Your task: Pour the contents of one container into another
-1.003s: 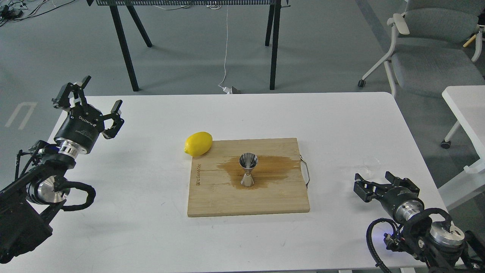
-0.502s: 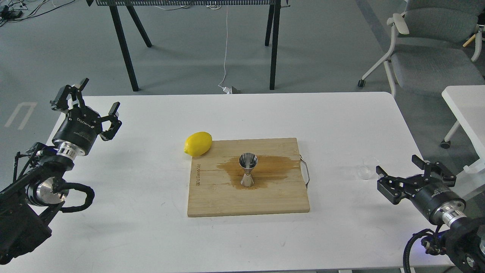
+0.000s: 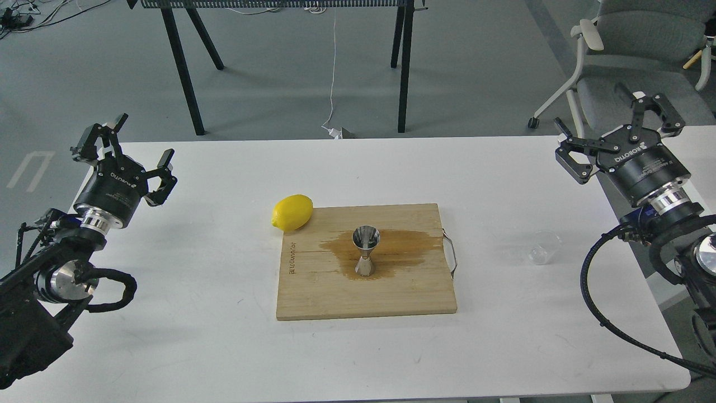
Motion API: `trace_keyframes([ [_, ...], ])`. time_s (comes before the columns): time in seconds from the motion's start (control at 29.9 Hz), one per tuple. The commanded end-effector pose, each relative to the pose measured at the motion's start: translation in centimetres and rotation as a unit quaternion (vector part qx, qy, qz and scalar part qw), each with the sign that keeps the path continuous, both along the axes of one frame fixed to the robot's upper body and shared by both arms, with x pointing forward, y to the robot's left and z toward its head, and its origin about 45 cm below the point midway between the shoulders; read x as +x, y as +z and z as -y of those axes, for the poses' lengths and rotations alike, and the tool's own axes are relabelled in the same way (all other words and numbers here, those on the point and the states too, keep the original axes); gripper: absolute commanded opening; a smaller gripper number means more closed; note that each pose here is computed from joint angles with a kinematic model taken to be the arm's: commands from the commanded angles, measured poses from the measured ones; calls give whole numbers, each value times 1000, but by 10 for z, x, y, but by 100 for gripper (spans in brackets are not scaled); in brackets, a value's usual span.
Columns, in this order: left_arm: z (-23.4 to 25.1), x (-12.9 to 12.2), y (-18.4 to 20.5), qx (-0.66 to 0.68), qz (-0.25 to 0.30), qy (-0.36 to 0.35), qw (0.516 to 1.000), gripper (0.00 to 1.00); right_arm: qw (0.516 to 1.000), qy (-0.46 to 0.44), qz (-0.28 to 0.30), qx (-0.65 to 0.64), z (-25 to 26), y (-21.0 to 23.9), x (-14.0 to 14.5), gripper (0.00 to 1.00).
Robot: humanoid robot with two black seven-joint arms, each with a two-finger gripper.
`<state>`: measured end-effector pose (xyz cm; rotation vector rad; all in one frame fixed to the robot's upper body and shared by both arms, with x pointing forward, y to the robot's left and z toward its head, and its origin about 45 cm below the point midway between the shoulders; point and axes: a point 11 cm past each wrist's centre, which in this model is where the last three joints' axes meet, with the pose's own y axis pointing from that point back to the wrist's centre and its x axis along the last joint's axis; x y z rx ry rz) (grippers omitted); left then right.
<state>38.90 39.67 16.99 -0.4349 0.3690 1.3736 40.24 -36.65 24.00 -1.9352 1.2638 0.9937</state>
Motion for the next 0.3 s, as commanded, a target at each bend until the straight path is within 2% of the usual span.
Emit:
trace_keyframes([
  [0.0, 0, 1, 2, -2, 3, 1, 1000, 98, 1000, -12, -17, 14, -7, -19, 11, 99],
  [0.27, 2, 4, 5, -2, 7, -1, 1000, 98, 998, -36, -32, 31, -6, -37, 11, 99],
])
